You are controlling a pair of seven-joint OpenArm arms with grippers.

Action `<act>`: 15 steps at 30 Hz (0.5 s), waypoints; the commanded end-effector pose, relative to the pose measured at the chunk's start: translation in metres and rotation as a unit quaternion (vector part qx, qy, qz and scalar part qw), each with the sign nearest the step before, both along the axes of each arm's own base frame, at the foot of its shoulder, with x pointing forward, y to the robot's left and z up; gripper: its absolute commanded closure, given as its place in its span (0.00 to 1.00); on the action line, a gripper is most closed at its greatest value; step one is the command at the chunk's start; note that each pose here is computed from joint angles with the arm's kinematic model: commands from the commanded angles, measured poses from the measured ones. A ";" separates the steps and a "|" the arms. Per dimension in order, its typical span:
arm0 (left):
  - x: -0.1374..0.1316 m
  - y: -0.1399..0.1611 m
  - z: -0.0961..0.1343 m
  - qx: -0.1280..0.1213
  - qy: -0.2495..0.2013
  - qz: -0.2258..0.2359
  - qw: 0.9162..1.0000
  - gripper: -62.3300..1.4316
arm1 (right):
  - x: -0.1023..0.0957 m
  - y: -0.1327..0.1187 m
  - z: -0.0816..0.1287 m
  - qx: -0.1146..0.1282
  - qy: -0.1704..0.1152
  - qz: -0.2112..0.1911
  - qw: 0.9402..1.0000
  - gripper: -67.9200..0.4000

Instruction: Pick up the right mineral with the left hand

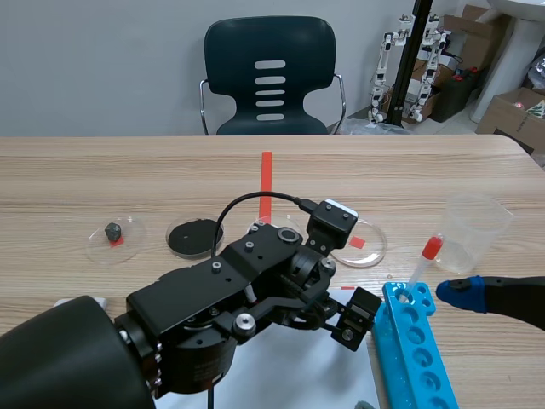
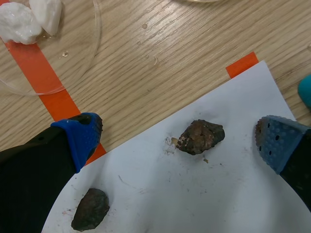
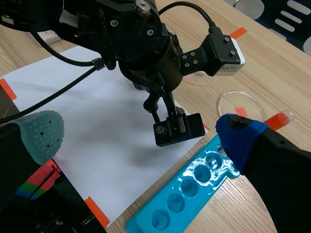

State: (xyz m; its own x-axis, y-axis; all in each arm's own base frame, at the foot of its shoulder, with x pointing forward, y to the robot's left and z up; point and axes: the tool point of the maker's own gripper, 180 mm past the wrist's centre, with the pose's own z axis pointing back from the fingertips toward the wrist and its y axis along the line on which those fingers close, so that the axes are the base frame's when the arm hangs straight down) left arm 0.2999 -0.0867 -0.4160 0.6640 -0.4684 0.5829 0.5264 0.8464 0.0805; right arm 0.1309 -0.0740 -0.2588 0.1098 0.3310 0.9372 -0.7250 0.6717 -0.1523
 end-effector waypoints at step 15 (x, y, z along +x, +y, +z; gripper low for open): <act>-0.001 -0.017 0.011 -0.017 0.006 -0.003 1.000 0.40 | 0.003 0.001 0.007 0.009 -0.012 0.001 1.000 0.00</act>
State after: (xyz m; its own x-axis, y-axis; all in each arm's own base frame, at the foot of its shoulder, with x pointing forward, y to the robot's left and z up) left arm 0.2959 -0.0845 -0.4191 0.6812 -0.4743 0.5577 0.5260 0.8469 0.0777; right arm 0.1309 -0.0740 -0.2588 0.1098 0.3310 0.9372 -0.7250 0.6717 -0.1523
